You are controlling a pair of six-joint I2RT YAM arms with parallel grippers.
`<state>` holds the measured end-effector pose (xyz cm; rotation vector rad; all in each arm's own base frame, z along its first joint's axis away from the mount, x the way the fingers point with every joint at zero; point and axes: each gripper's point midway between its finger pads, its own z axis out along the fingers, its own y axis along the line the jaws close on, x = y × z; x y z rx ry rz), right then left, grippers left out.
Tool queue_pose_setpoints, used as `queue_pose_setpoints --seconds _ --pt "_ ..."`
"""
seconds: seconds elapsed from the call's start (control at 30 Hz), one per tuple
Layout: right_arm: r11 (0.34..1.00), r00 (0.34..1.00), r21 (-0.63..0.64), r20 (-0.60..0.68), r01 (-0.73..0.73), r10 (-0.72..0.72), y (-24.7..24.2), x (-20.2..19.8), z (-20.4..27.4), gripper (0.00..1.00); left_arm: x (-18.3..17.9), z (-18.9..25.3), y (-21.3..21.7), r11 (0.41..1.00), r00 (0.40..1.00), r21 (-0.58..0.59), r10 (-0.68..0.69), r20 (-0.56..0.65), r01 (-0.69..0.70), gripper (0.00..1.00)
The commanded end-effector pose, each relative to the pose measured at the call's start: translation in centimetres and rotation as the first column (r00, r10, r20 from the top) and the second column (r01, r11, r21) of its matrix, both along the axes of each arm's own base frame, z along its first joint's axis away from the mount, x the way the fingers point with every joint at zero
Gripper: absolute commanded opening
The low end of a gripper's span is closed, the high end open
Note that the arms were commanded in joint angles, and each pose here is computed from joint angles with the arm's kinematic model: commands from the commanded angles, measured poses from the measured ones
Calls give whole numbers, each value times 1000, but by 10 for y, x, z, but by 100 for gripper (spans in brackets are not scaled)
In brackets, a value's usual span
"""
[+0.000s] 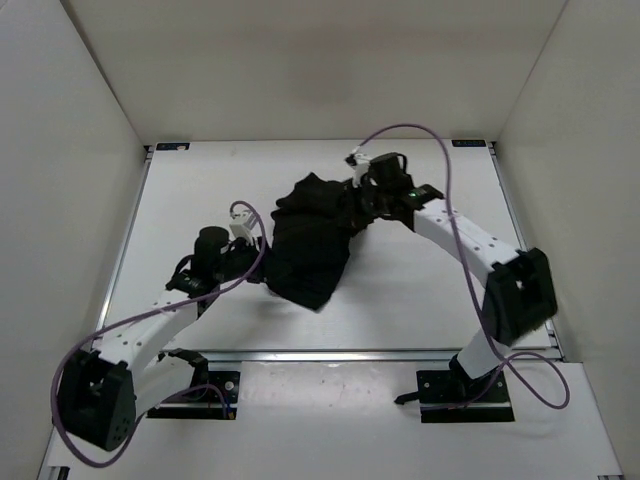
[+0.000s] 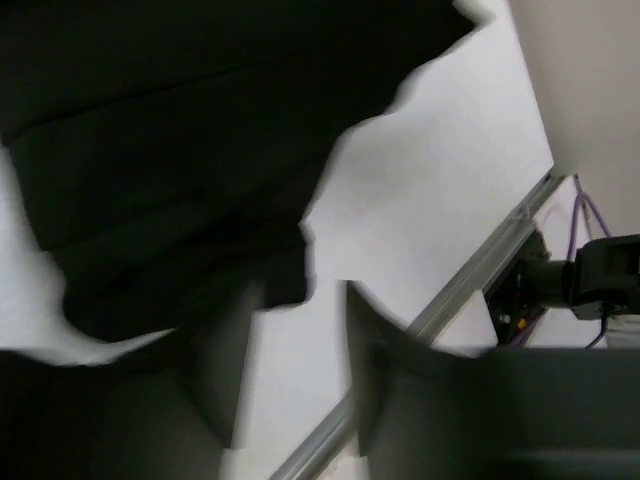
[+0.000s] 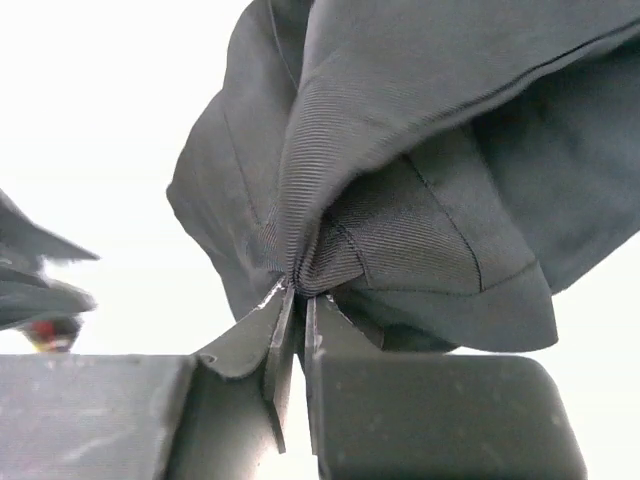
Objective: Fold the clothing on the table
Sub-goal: Flatten the skirt out
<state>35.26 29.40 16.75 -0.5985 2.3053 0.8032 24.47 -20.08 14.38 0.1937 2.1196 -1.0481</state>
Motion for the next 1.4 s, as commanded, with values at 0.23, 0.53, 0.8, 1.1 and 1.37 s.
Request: queue_pose_setpoints --seconds 0.23,0.53,0.8,1.1,1.37 --pt "984 978 174 -207 36 0 7 -64 -18 0 -37 -47 -36 988 941 -145 1 -338 -53 70" --pt "988 984 152 -177 16 12 11 -73 -37 0 -34 -50 -69 970 892 -177 74 -446 -169 83" --pt "990 987 142 -157 2 20 4 -82 -38 0 -30 -103 -51 964 839 -6 228 -494 -266 75" --pt "992 970 129 -241 -6 37 -24 -125 -52 0 27 -119 8 924 839 216 379 -390 -317 3" --pt "991 973 45 -202 125 -114 -74 -121 -58 20 60 -104 55 893 843 271 435 -316 -359 30"
